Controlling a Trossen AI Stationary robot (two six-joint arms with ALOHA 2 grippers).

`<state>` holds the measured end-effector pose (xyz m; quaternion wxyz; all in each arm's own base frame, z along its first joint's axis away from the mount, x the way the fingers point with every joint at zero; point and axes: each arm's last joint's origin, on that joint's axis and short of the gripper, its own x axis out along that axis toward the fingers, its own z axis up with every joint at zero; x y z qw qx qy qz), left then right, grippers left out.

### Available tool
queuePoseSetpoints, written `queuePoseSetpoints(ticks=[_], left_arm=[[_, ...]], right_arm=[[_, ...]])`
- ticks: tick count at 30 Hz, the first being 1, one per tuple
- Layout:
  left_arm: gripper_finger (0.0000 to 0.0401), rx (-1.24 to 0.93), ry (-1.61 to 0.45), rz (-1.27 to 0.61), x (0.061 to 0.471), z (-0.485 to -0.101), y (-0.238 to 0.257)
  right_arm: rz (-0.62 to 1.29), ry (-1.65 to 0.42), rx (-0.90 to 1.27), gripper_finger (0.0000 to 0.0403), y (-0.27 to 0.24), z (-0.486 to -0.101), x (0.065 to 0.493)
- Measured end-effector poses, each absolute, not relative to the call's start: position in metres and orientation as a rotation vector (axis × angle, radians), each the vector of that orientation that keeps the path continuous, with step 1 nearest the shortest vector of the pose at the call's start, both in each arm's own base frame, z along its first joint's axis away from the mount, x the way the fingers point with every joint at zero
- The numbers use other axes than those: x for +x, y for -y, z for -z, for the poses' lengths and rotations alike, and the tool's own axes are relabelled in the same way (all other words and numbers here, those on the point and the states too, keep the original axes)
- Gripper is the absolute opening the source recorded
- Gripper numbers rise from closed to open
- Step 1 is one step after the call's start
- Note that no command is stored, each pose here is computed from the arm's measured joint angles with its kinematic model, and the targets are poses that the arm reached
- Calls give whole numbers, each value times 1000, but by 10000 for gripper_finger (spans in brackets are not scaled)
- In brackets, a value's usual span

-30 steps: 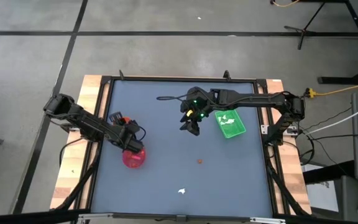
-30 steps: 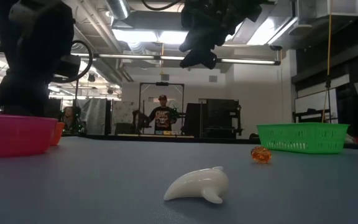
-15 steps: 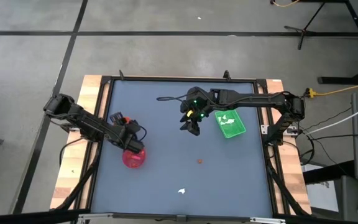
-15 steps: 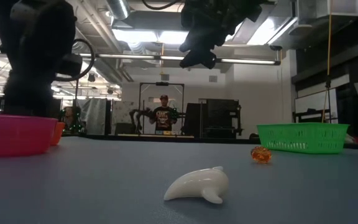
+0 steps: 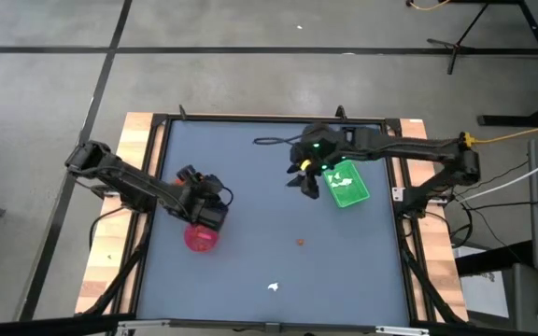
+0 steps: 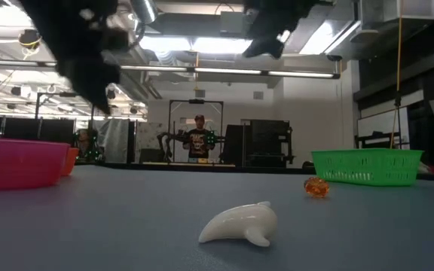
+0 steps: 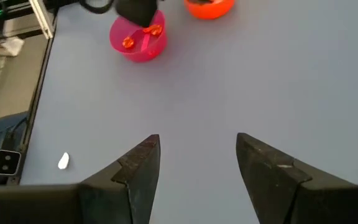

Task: Sort Halloween decoration
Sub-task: Put the orange pumpkin toy into the red bowl

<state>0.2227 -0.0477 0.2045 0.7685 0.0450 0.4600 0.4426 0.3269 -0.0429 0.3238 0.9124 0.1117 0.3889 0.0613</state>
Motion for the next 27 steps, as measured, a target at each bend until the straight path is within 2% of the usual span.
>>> queuePoseSetpoints(ticks=[7, 16, 21, 27], left_arm=[[192, 21, -842, -856, 252, -232, 57], [192, -110, -638, -513, 289, -243, 73], [192, -241, -582, -275, 299, -239, 86], [192, -217, -587, -92, 315, -214, 117]], right_arm=[[-21, -769, 142, 209, 37, -359, 284], [117, -815, -26, 209, 5, -378, 245], [103, -820, -86, 209, -13, -378, 241], [56, -828, -105, 209, -25, -376, 242]])
